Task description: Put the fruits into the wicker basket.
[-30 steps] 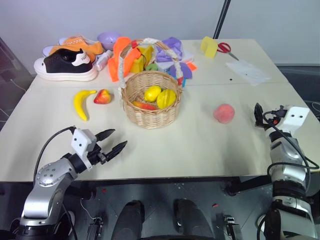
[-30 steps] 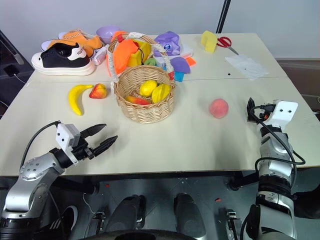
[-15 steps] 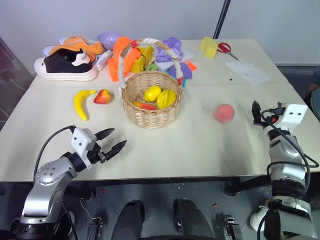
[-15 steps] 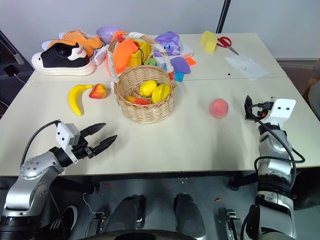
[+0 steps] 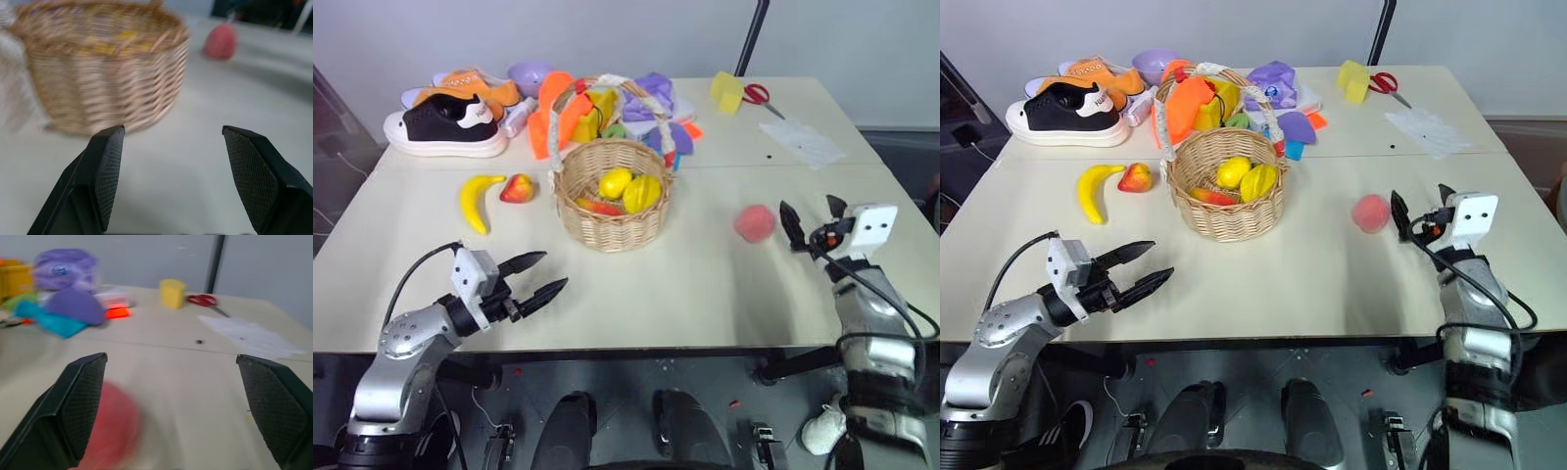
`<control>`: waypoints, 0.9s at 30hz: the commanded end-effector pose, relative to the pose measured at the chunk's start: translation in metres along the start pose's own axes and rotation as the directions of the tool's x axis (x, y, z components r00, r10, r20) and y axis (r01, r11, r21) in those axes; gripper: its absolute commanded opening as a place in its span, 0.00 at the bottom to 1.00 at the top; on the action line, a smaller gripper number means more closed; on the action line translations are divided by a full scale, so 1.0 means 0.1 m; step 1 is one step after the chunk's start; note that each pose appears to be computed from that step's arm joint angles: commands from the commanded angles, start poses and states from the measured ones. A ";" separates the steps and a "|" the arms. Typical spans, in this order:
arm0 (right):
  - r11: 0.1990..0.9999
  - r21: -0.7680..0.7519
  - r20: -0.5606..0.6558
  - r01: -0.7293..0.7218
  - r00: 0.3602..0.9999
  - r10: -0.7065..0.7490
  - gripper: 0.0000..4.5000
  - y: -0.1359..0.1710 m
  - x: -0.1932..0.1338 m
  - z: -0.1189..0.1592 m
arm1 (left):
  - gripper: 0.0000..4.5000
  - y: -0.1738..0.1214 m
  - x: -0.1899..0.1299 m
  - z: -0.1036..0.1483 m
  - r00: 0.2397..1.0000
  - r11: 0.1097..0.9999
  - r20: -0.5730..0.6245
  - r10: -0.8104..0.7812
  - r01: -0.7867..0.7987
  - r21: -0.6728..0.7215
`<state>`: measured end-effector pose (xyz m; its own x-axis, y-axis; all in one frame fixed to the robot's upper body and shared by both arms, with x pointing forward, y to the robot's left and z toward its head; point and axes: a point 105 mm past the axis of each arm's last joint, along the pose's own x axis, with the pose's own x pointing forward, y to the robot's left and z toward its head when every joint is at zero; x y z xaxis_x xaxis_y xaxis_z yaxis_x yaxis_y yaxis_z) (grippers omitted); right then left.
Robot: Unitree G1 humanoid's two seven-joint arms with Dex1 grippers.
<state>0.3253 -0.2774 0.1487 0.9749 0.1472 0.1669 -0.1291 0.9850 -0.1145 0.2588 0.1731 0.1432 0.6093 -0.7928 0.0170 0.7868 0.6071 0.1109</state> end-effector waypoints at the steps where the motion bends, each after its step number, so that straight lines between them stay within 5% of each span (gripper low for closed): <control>1: 0.997 0.008 0.032 -0.076 0.997 0.076 0.98 0.16 -0.13 0.22 | 0.76 0.00 0.03 0.20 0.997 0.998 0.052 -0.049 0.046 0.050; 10: 0.997 -0.051 -0.059 -0.054 0.997 0.051 0.98 0.33 -0.34 0.13 | 0.76 -0.03 0.18 0.19 0.991 0.992 0.065 -0.118 0.115 0.043; 16: 0.996 -0.073 -0.077 -0.059 0.996 0.053 0.98 0.34 -0.01 0.29 | 0.76 -0.06 0.21 0.20 0.987 0.988 0.057 -0.149 0.146 0.047; 27: 0.992 -0.054 -0.391 -0.118 0.916 0.088 0.98 0.29 0.50 0.24 | 0.76 -0.07 0.17 0.19 0.992 0.993 0.056 -0.112 0.110 0.042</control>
<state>0.3648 -0.2373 0.1741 0.9577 0.1945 -0.2121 -0.2323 0.9576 -0.1703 0.2657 0.1548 0.1540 0.5089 -0.8596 0.0458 0.8516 0.5105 0.1186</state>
